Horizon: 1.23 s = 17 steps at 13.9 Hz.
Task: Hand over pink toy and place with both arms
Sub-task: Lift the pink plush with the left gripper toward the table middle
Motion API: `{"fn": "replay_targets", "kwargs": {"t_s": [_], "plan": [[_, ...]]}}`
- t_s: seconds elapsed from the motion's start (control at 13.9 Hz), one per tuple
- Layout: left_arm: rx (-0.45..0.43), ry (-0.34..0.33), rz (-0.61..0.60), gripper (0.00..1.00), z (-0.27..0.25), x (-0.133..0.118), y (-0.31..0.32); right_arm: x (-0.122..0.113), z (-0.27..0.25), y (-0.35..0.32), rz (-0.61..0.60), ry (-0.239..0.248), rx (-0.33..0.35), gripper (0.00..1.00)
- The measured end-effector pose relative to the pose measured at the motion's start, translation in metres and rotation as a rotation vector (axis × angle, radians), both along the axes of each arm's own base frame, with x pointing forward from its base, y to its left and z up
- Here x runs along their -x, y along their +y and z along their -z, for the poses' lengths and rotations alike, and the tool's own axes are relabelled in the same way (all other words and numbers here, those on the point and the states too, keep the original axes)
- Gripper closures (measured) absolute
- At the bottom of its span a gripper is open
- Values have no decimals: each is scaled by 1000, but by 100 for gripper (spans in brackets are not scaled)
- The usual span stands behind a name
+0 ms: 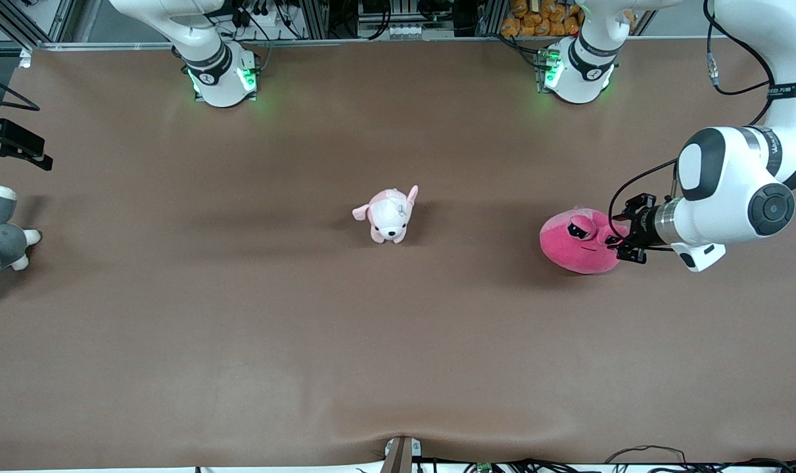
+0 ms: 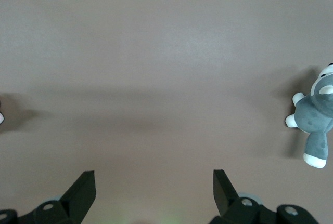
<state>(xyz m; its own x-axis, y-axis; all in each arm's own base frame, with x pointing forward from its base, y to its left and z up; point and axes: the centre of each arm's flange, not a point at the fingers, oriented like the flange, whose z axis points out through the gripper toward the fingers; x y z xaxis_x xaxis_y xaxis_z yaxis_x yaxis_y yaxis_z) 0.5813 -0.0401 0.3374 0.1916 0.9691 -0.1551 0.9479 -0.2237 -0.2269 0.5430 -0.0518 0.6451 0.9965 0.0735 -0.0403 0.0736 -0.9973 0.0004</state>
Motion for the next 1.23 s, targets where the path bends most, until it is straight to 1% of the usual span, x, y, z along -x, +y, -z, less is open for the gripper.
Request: {"fn": "replay_targets", "kwargs": {"t_s": [0.07,0.22,0.29,0.36,0.58,0.72,0.79,1.08,1.23], "plan": [[2,1,-1,56,1,0,0,0,0,0,0,-1,0,0],[18,-3,-13,75,1,0,-2,0,-1,0,0,-4,0,0],[23,-6,-16,80,1,0,-3,0,-1,0,0,-4,0,0],[26,-8,-16,83,0,-1,-4,0,-1,0,0,-4,0,0],[30,-33,-42,85,-19,-6,-20,0,-1,0,0,-4,0,0],[35,-37,-49,88,-50,-10,-42,0,-1,0,0,-4,0,0],[43,-42,-62,88,-66,-12,-53,0,0,0,0,-4,0,0],[134,-39,-137,88,-120,-13,-109,-1,1,1,-1,0,1,0],[189,-40,-210,88,-149,-9,-152,-6,9,0,0,10,3,0]]}}
